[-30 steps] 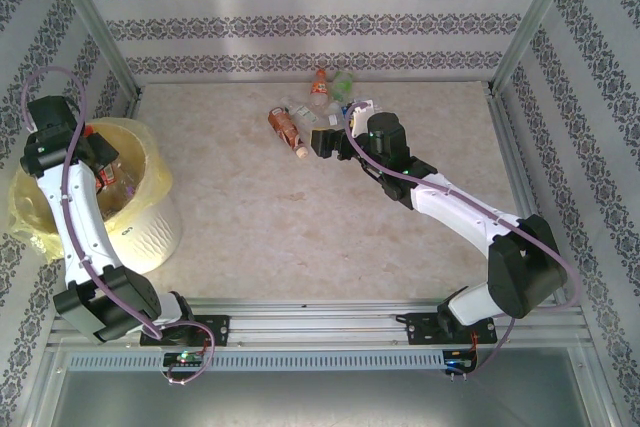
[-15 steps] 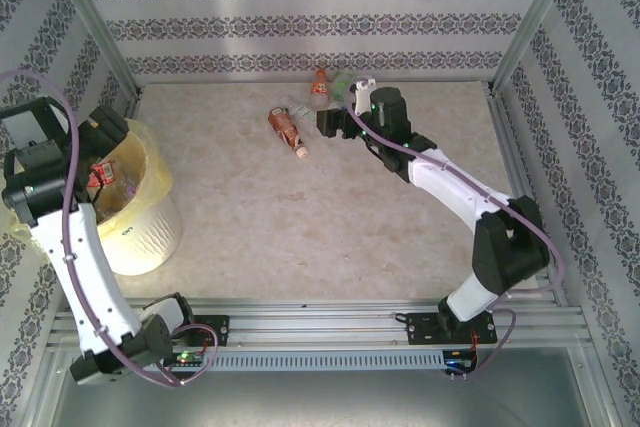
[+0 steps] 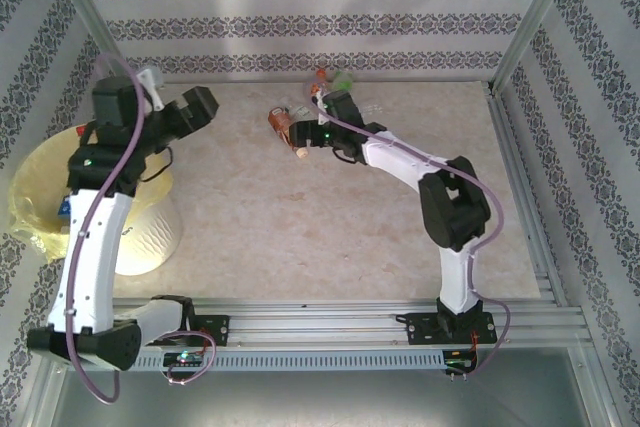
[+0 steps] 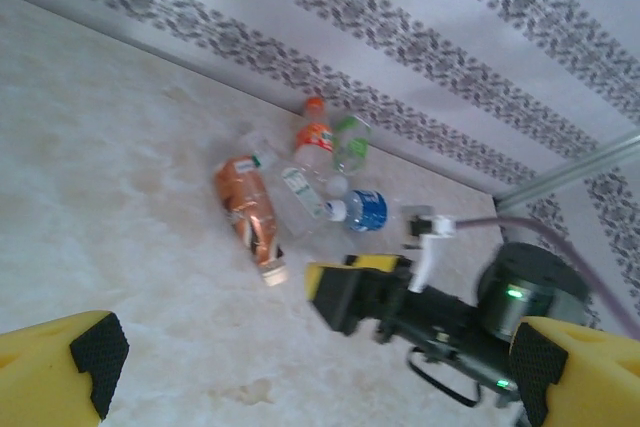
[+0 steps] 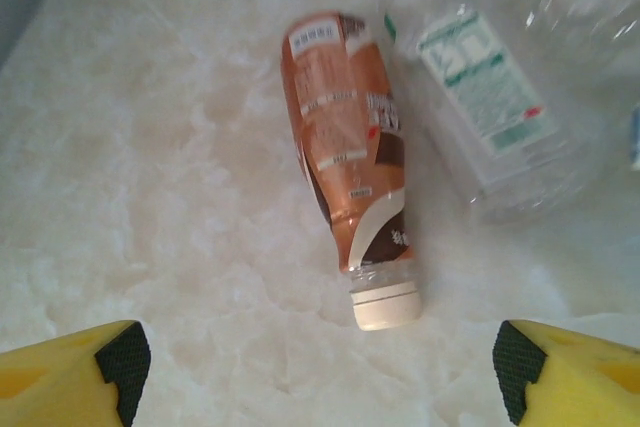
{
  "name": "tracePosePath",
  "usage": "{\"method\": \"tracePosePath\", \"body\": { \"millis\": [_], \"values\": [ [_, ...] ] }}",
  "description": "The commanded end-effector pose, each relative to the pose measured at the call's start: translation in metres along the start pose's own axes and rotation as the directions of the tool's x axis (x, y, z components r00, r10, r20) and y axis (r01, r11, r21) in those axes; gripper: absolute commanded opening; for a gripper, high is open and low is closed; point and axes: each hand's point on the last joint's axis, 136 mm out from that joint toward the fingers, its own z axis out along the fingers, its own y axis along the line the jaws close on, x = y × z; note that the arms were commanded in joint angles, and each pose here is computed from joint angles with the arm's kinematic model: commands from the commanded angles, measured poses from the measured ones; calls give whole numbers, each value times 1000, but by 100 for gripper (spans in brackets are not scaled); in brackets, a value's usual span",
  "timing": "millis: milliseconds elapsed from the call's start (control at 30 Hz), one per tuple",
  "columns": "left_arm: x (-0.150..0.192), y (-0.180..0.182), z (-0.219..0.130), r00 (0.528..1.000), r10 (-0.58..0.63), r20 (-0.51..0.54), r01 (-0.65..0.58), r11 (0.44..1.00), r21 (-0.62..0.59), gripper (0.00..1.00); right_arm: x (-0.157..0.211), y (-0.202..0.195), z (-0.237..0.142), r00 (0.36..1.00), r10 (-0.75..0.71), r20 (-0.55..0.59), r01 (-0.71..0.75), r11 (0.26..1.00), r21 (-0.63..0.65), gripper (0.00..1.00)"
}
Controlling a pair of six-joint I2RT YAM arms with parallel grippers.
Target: Put the plastic bottles in the bin
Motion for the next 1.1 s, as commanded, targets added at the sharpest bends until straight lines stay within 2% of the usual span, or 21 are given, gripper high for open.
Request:
{"method": "tracePosePath", "body": {
  "millis": [0, 67, 233, 367, 500, 667, 733, 900, 1000, 1067],
  "values": [
    [-7, -22, 21, 999, -6, 41, 3, 997, 75, 100, 0, -5, 11, 998, 53, -34, -50, 997, 65, 88],
    [-1, -21, 33, 1000, -4, 12, 3, 998, 65, 100, 7, -4, 23, 997, 49, -61, -44, 996, 83, 88],
    [7, -13, 53, 1000, -20, -22, 21, 999, 43, 100, 12, -25, 48, 996, 66, -56, -52, 971, 231, 87],
    [11, -7, 63, 999, -18, -44, 19, 1000, 22, 100, 21, -22, 68, 992, 84, -96, -61, 973, 224, 85],
    [16, -1, 71, 998, -12, -67, 12, 1000, -5, 100, 31, -18, 86, 988, 100, -116, -72, 972, 222, 78],
    [21, 6, 78, 996, -12, -85, 10, 1000, -23, 100, 42, -20, 99, 981, 124, -151, -83, 964, 253, 75],
    [24, 8, 81, 995, -12, -95, 10, 1000, -27, 100, 44, -18, 99, 983, 108, -152, -63, 960, 273, 69],
    [30, 16, 89, 994, -33, -108, 27, 998, -52, 100, 48, -14, 99, 986, 62, -156, -10, 950, 313, 44],
    [31, 15, 91, 992, -39, -117, 34, 998, -47, 100, 50, -13, 99, 986, 39, -165, 15, 950, 313, 38],
    [32, 16, 92, 991, -42, -123, 36, 998, -55, 100, 51, -12, 100, 985, 28, -169, 26, 950, 311, 37]
  ]
}}
